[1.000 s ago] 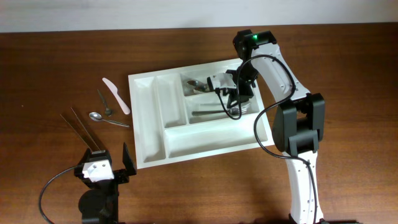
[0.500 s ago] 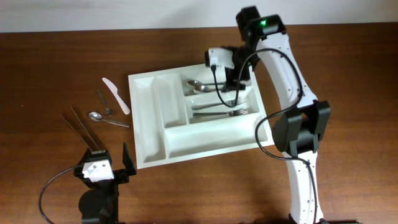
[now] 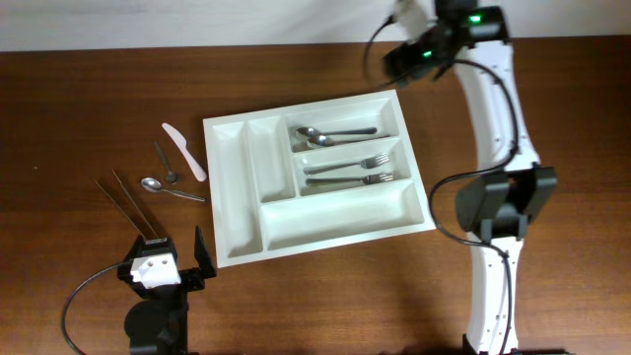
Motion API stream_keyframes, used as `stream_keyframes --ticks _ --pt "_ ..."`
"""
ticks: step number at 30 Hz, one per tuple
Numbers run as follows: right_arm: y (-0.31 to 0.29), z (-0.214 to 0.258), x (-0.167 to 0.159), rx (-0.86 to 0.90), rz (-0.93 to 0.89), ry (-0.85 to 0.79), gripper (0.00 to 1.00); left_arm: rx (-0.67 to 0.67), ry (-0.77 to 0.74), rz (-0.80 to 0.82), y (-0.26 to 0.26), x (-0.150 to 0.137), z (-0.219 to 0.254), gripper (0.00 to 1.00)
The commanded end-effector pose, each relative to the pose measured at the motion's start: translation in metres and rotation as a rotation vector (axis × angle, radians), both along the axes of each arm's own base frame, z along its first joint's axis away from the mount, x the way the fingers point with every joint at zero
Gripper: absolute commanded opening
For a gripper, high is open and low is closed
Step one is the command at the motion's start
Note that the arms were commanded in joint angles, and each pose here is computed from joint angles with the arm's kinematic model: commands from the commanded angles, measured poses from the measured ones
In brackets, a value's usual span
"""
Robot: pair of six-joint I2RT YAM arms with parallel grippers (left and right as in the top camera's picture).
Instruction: Pack container
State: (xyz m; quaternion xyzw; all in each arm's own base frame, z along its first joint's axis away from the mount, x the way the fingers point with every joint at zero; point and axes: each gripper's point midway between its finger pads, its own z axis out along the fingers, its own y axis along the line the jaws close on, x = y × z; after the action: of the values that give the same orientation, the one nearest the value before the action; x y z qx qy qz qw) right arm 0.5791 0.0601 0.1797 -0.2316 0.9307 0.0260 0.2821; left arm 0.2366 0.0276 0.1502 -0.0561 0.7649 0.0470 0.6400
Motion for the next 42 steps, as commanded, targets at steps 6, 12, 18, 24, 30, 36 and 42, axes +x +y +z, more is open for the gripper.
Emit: stream_keyframes --ticks 6,12,18,24,30,36,42 --pt "-0.083 0.006 0.003 0.114 -0.501 0.021 0.99 0.013 -0.004 -0.008 -0.001 0.000 0.000 0.99" --pt "-0.103 0.006 0.002 0.078 -0.548 0.011 0.99 0.013 -0.004 -0.008 -0.001 0.000 0.000 0.99" --pt "-0.130 0.007 0.000 0.050 -0.603 -0.002 0.99 0.013 -0.004 -0.008 -0.001 0.000 0.000 0.99" --pt "-0.148 0.002 -0.011 0.042 -0.636 0.041 0.99 0.013 -0.004 -0.008 -0.001 0.000 0.000 0.99" --pt "-0.153 -0.002 -0.018 0.038 -0.648 0.068 0.99 0.013 -0.004 -0.008 -0.001 0.000 0.000 0.99" --pt "-0.154 -0.001 -0.016 0.040 -0.648 0.059 0.99 0.013 -0.004 -0.008 -0.001 0.000 0.000 0.99" --pt "-0.154 0.000 -0.015 0.040 -0.648 0.055 0.99 0.013 -0.004 -0.008 -0.001 0.000 0.000 0.99"
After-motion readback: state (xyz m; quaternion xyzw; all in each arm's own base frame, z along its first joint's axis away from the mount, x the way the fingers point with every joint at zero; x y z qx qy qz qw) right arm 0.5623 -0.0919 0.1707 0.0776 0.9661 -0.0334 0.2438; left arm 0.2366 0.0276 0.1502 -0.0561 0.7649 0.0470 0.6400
